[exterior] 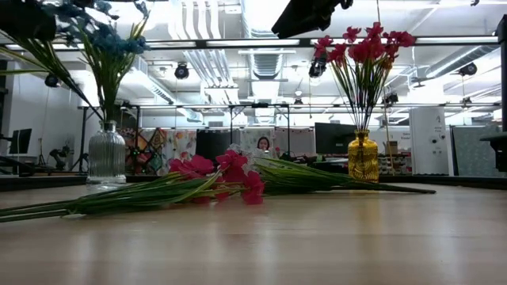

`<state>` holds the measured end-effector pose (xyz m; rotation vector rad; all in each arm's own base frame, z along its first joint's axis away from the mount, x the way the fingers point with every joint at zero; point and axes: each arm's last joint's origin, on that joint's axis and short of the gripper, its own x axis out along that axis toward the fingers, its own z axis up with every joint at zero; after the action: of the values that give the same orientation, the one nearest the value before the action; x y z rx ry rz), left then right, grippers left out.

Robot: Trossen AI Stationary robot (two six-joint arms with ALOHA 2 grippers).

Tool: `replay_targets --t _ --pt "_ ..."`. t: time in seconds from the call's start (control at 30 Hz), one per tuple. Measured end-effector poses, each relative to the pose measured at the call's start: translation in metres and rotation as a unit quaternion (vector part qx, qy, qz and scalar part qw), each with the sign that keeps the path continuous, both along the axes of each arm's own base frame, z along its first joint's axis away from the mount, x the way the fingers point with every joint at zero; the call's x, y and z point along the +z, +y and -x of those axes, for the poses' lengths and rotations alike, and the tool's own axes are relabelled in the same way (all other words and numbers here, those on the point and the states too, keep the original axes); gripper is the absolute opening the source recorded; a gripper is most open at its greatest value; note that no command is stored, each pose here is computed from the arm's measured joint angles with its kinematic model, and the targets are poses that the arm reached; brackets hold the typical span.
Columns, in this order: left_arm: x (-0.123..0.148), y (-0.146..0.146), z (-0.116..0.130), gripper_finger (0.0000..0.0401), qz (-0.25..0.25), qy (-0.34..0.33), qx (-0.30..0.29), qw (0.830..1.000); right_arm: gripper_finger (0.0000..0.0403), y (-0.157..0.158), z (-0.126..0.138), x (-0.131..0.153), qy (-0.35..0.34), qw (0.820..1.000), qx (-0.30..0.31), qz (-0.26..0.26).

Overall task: Sort flowers into vase by color
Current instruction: Put the blue flowers into the transparent vase

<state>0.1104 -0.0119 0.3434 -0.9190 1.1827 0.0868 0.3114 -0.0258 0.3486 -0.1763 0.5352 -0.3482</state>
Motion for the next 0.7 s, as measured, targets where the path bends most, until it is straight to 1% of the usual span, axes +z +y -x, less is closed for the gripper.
replay_targets --t 0.13,0.2,0.53,0.7 --pt "0.0018 -0.0022 0.0029 0.0320 0.035 -0.007 -0.026 0.999 0.0224 0.0000 0.0007 -0.0007 0.005 1.000 -0.001 -0.001" --pt "0.0025 -0.0028 0.0044 0.0320 0.042 -0.013 -0.037 0.998 0.0224 0.0000 0.0007 -0.0007 0.005 1.000 -0.001 -0.001" --pt "0.0032 -0.0027 0.0062 0.0320 0.037 -0.023 -0.046 0.998 0.0224 0.0000 0.0006 -0.0005 0.004 1.000 -0.001 -0.001" --pt "0.0043 -0.0021 0.0035 0.0320 0.030 -0.033 -0.032 0.998 0.0224 0.0000 0.0006 -0.0005 0.004 1.000 0.000 0.000"
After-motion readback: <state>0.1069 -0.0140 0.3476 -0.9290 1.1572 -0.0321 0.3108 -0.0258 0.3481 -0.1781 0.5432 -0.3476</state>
